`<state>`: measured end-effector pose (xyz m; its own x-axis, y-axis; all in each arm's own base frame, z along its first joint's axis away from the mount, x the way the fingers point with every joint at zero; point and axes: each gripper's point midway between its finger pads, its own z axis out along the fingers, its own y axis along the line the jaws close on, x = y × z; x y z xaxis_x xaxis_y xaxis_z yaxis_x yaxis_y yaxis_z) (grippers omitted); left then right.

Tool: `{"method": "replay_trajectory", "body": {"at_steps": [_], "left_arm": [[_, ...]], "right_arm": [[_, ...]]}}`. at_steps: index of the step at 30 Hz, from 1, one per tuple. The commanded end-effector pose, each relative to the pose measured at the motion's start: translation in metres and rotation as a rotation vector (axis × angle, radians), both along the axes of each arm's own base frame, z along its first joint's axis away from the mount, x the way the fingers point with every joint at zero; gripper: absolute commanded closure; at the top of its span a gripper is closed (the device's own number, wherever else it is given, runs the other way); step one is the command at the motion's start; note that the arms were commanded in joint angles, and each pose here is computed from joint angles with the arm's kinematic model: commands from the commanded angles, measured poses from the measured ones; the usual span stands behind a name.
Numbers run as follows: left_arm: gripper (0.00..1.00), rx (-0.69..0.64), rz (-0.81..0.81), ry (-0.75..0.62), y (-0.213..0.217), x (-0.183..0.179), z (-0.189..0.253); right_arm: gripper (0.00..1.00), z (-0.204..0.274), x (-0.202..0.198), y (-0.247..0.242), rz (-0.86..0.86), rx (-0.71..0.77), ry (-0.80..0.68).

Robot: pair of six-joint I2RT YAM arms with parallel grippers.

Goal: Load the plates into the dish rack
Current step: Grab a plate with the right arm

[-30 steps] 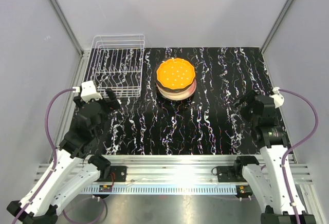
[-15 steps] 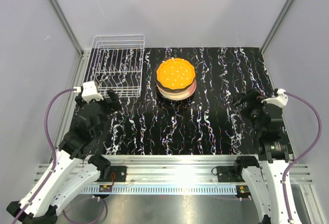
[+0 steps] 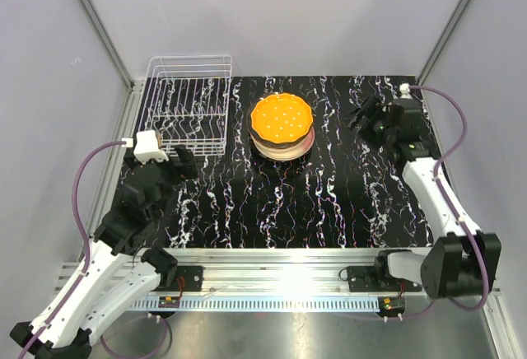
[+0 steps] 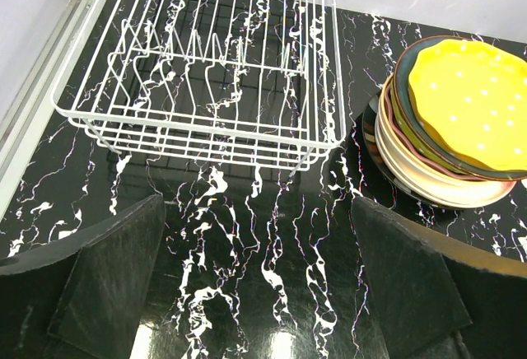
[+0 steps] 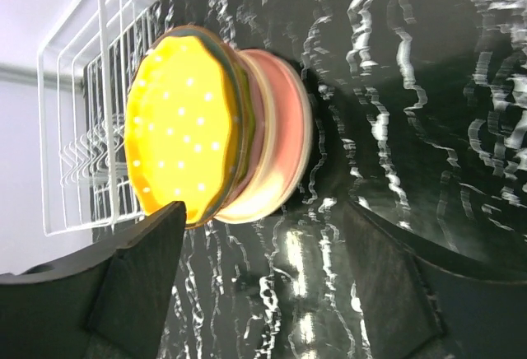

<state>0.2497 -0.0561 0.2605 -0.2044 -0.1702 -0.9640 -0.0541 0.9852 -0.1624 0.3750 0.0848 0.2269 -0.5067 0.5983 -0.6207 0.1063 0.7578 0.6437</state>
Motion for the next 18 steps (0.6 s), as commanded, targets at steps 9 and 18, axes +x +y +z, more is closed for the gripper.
{"method": "replay_trajectory", "body": {"at_steps": [9,18], "left_arm": [[0.01,-0.029,-0.004,-0.064,-0.002,0.001,0.017],[0.01,-0.031,-0.022,-0.063,-0.006,0.001,0.017]], "right_arm": [[0.49,-0.003,0.061,0.058,0.097,-0.057,0.040],[0.52,-0.029,0.074,0.092,0.168,-0.103,0.115]]}}
